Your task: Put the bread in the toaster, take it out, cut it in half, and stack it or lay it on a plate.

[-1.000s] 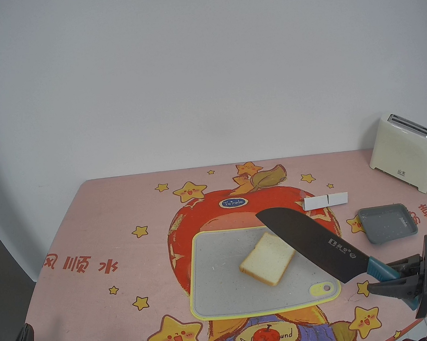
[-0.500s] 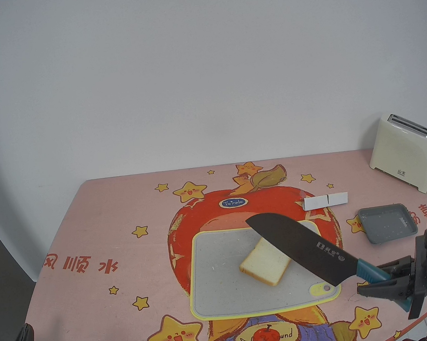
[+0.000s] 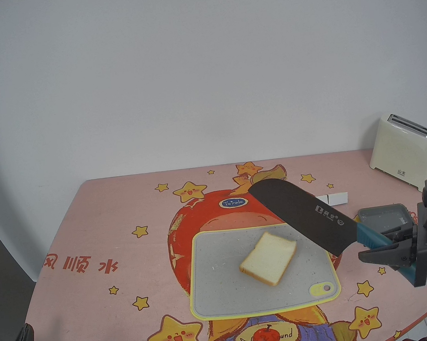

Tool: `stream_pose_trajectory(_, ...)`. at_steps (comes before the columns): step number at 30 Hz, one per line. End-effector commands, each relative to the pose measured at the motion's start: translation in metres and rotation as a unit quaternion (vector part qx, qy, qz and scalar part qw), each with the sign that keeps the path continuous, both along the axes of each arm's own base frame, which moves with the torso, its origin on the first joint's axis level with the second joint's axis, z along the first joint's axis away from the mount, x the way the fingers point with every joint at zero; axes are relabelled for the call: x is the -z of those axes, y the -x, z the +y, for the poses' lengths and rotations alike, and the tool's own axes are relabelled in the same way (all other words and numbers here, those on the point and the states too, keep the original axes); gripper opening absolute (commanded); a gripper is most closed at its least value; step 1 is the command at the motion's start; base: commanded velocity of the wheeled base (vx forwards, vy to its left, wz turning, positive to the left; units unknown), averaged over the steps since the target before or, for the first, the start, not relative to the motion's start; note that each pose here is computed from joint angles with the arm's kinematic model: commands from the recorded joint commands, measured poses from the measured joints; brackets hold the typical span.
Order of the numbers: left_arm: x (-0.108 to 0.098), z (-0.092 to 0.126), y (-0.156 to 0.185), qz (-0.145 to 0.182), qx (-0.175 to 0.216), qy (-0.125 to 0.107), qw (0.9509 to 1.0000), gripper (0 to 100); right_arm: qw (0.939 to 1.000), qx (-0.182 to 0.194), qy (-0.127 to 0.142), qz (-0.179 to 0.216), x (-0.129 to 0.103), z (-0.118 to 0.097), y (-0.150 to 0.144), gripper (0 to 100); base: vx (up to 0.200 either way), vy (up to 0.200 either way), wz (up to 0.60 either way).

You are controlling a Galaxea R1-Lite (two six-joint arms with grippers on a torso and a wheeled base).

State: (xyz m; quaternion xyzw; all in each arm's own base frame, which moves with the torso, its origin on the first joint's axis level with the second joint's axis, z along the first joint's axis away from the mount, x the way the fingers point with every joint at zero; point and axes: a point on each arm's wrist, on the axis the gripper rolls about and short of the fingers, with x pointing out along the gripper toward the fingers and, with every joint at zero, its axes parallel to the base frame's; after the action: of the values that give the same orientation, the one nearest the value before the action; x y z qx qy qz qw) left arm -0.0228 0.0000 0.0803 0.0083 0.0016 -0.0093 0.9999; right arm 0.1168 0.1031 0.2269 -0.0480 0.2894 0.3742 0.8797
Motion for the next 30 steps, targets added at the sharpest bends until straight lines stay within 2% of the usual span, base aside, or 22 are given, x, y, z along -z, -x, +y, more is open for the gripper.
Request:
stream_pose_trajectory(1,0.004,0.0,-0.001,0.009,0.0,0.0,1.0,0,0.9994,0.003,0.027,0.022,0.013,0.003,-0.006,0,0.0,0.0,0.0)
stream_pose_trajectory(6,0.004,0.0,-0.001,0.01,0.003,0.0,0.9999,0,0.9985,0.008,0.052,0.013,0.018,0.001,-0.006,0,0.0,0.0,0.0)
stream_pose_trajectory(13,0.005,0.0,-0.001,0.008,0.002,0.0,1.0,0,0.9963,0.01,0.081,0.025,0.031,0.004,-0.015,0,0.0,0.0,0.0)
stream_pose_trajectory(24,0.004,0.0,-0.001,0.004,0.004,-0.003,1.0,0,0.9965,0.004,0.08,0.023,0.037,0.009,-0.018,0,0.0,0.0,0.0)
stream_pose_trajectory(26,-0.005,0.0,0.0,-0.032,0.004,-0.001,0.9995,0,0.9965,0.004,0.08,0.023,0.037,0.009,-0.017,0,0.0,0.0,0.0)
stream_pose_trajectory(27,-0.052,0.0,0.015,-0.177,0.001,-0.001,0.9842,0,0.9966,0.003,0.079,0.021,0.037,0.009,-0.016,0,0.0,0.0,0.0)
stream_pose_trajectory(28,-0.092,0.001,0.018,-0.226,0.005,0.001,0.9741,0,0.9967,0.002,0.079,0.021,0.036,0.009,-0.016,0,0.0,0.0,0.0)
stream_pose_trajectory(29,-0.112,0.001,0.002,-0.195,0.009,0.003,0.9807,0,0.9965,0.001,0.08,0.022,0.037,0.01,-0.017,0,0.0,0.0,0.0)
stream_pose_trajectory(30,-0.116,0.0,-0.012,-0.163,0.017,0.003,0.9865,0,0.9964,0.001,0.081,0.024,0.037,0.01,-0.017,0,0.0,0.0,0.0)
